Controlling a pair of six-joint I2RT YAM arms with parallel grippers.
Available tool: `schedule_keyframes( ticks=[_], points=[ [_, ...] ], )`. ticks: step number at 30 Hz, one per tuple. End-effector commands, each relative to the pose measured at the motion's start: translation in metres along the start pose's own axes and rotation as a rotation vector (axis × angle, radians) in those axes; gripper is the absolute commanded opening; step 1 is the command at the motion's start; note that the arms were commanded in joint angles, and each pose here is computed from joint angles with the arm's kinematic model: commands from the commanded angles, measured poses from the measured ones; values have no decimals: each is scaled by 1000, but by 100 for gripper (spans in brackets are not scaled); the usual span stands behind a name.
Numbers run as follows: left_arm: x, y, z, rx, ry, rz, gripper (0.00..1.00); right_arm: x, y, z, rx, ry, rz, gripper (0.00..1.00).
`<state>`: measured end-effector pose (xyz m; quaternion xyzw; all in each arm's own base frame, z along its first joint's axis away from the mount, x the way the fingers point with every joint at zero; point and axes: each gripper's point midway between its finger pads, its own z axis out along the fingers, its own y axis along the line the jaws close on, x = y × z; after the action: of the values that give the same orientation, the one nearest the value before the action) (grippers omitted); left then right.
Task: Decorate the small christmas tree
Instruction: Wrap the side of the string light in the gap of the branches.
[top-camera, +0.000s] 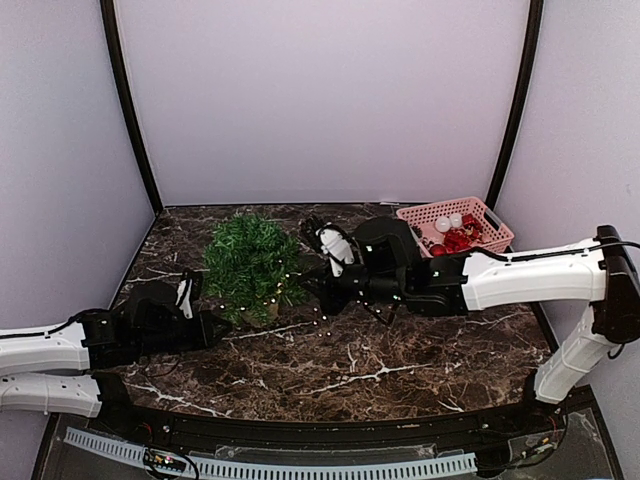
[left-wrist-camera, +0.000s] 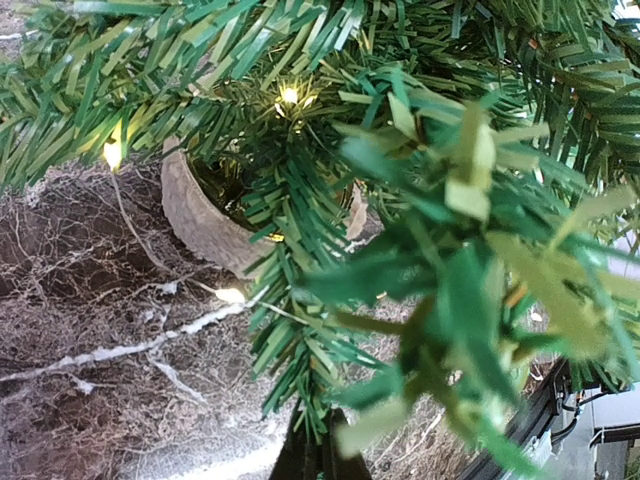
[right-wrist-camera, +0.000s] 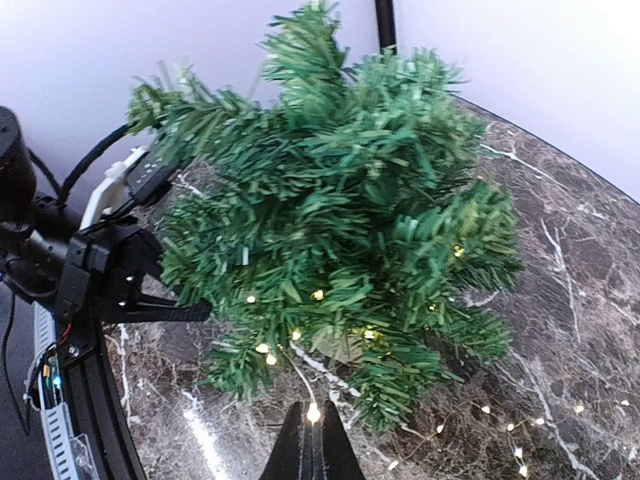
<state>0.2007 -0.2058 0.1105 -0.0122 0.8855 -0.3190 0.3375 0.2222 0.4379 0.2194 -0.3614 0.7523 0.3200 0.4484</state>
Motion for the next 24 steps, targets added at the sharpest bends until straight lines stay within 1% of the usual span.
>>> schedule_keyframes(
  ticks=[1, 6, 10, 17, 24],
  points=[
    [3, 9, -1, -24, 9, 10, 0, -23, 27, -9, -87, -43, -73, 0],
    [4, 12, -2, -31, 8, 6, 0, -43, 15, -4, -1, -89, -17, 0],
    [5, 15, -3, -36, 9, 5, 0, -49, 2, 7, 78, -88, 36, 0],
    [6, 20, -4, -37, 7, 4, 0, -27, -26, 36, 155, 27, 118, 0],
    [8, 29, -5, -57, 11, 2, 0, 4, -48, 36, 199, 87, 181, 0]
  ],
)
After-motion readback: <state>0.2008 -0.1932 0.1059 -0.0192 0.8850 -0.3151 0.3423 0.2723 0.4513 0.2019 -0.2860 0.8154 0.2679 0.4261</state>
